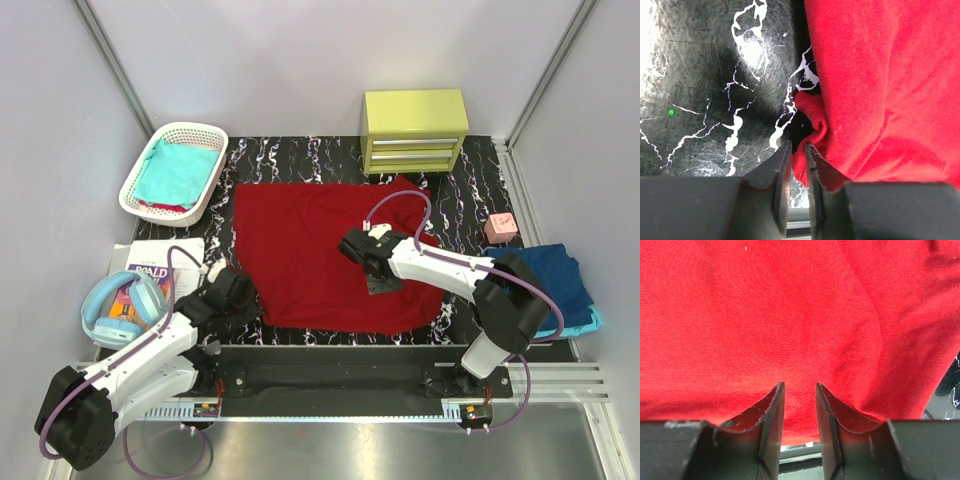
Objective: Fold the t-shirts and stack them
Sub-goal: Flatten out the tshirt
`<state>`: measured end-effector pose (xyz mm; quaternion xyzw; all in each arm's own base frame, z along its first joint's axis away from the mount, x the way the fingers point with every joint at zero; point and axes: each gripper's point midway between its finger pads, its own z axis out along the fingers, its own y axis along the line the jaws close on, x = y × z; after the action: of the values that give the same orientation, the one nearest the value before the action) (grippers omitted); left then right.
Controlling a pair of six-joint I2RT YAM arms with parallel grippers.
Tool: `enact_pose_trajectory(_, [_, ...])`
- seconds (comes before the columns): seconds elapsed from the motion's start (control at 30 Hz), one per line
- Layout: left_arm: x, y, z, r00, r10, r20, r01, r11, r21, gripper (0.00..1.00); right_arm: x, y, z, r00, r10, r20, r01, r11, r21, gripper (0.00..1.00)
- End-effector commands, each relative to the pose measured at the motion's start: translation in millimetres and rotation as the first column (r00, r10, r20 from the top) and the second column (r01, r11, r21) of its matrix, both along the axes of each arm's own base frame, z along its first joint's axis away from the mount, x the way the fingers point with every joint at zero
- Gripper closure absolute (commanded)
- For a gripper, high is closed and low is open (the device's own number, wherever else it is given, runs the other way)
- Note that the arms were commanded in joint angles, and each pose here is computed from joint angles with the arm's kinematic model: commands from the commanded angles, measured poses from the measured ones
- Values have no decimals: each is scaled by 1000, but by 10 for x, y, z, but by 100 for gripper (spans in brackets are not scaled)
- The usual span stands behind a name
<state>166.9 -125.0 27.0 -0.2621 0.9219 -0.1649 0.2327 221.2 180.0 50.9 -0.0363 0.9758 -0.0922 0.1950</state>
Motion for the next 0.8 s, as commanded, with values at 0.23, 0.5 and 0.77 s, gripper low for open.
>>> enact_pose_trajectory(0.23, [55, -52, -48, 1000, -21, 6, 21, 1000, -4, 84, 53, -34, 49, 999, -11, 39, 11, 1000, -13, 62])
enact_pose_trajectory(0.5, [67, -76, -87, 999, -35, -7, 35, 999, 1, 100, 32, -59, 31, 999, -13, 35, 14, 1000, -19, 62])
enact_pose_trajectory(0.77, [-9, -48, 25, 997, -71, -33, 72, 997, 23, 100, 157, -15, 73, 997, -13, 70, 15, 999, -31, 63])
